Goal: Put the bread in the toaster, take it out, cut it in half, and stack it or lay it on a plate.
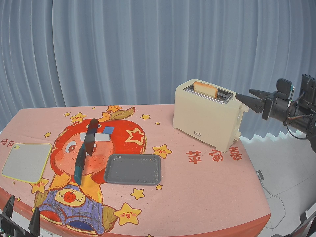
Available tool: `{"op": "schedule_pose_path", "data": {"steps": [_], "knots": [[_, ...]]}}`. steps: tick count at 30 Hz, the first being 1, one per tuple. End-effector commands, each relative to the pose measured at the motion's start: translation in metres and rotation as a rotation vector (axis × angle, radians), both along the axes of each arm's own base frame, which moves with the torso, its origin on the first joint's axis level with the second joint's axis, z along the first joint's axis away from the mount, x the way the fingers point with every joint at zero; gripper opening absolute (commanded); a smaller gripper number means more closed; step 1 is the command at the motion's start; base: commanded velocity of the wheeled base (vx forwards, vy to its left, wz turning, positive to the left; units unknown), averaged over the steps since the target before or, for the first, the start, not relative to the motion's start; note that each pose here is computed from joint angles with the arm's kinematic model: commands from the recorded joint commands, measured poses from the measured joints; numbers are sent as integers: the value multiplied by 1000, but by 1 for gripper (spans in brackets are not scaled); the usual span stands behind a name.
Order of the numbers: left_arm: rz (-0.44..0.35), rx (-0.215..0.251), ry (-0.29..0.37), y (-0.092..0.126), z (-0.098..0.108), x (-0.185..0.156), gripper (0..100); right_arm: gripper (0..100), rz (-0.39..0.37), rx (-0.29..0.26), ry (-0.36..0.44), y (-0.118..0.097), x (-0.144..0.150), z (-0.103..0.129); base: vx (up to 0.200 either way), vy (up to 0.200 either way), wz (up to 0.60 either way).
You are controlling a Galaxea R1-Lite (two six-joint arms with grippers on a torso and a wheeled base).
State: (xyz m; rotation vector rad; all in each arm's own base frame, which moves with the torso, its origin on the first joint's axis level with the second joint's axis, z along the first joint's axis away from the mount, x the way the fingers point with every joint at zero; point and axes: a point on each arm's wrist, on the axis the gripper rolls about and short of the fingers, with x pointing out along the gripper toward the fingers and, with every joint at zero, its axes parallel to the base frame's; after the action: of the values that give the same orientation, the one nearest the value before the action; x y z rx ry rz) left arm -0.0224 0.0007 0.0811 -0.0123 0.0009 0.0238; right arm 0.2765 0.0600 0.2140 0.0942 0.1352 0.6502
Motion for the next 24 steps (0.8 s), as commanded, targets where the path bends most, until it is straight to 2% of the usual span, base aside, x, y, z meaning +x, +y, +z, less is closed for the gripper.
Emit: {"op": "schedule_pose_path", "data": {"steps": [1, 6, 7, 8, 10, 16, 24], "knots": [[1, -1, 19, 0, -5, 1, 100, 100, -6, 26, -2, -6, -40, 4, 0, 0, 0], [1, 0, 19, 0, -5, 1, 100, 100, -68, 1, 73, -12, -67, -22, 0, 0, 0], [1, 0, 19, 0, -5, 1, 100, 100, -68, 1, 73, -12, -67, -22, 0, 0, 0], [1, 0, 19, 0, -5, 1, 100, 100, -74, -6, 109, -13, -75, -33, 0, 0, 0], [1, -1, 20, 0, -5, 1, 100, 100, -74, -4, 128, -15, -83, -41, 0, 0, 0], [1, 0, 19, 0, -5, 1, 100, 100, -33, -3, 104, -7, -85, -45, 0, 0, 0], [1, 0, 19, 0, -5, 1, 100, 100, -62, -17, 144, -13, -84, -58, 0, 0, 0]]}}
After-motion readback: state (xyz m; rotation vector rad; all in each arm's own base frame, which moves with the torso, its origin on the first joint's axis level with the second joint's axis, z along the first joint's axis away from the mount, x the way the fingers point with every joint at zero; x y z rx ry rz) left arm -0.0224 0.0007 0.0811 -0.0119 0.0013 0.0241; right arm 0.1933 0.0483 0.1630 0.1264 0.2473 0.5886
